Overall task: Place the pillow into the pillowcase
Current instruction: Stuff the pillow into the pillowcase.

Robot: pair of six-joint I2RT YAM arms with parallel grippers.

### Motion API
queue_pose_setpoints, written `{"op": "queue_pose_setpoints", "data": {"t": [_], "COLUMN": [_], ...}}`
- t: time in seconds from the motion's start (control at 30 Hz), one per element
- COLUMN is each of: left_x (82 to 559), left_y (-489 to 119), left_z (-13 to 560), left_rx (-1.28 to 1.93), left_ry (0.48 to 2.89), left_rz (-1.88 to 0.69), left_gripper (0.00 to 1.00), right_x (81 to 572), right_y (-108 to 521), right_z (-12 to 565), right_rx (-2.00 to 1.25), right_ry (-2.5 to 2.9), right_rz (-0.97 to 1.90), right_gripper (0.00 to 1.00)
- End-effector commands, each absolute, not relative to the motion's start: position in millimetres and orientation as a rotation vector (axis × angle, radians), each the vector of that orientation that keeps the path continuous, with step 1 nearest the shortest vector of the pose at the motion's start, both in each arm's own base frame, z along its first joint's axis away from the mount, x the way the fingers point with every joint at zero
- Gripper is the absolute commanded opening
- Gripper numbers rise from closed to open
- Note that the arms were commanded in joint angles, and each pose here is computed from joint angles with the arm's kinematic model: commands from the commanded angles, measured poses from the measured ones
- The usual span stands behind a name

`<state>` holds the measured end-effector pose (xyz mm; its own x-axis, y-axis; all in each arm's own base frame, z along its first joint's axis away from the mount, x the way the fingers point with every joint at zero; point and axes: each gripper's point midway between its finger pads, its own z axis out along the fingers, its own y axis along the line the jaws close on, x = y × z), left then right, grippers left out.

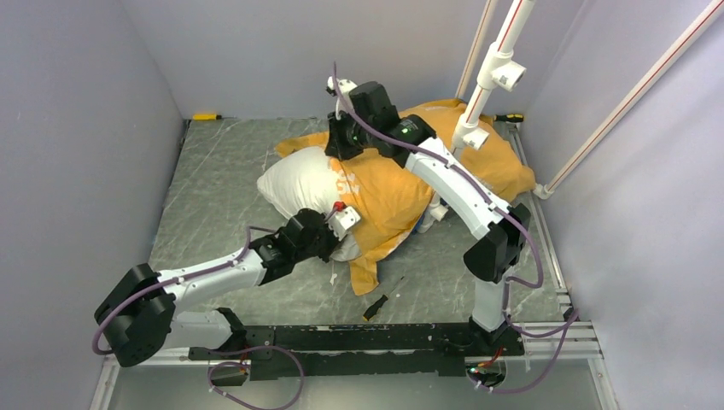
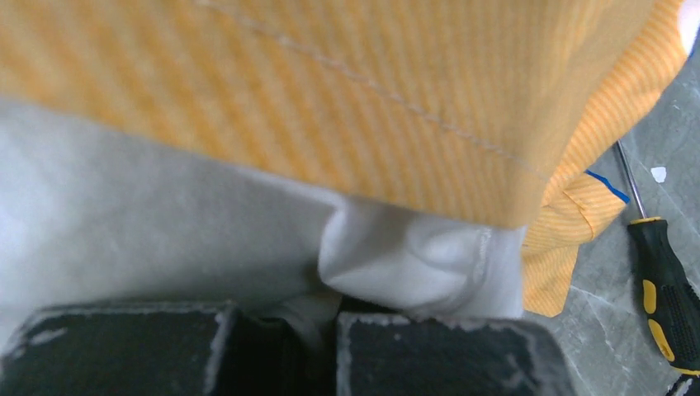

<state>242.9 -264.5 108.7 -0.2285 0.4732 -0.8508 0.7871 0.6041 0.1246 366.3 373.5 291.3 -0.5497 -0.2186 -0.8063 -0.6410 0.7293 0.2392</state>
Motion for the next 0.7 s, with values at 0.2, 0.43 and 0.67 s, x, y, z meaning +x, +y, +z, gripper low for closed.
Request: {"op": "queue_pose_setpoints", "data": {"t": [0.2, 0.43, 0.67], "left_x": [294, 347, 298], "left_y": [-271, -286, -213], "left_z": [161, 192, 164], "left_rx": [0.777, 0.675, 0.457], "left_ry": [1.783, 1.854, 2.322], "left_rz": [-0.257, -0.234, -0.294], "left_gripper": [0.0, 0.0, 0.52], "right_x": [260, 264, 349], "right_y": [449, 447, 408], "right_z": [414, 394, 331], "right_rx": [-0.949, -0.919, -0.553], "right_ry": [1.744, 1.793, 2.016], "right_rz": [1.611, 1.544, 1.293], "right_gripper": [0.0, 0.0, 0.0]}}
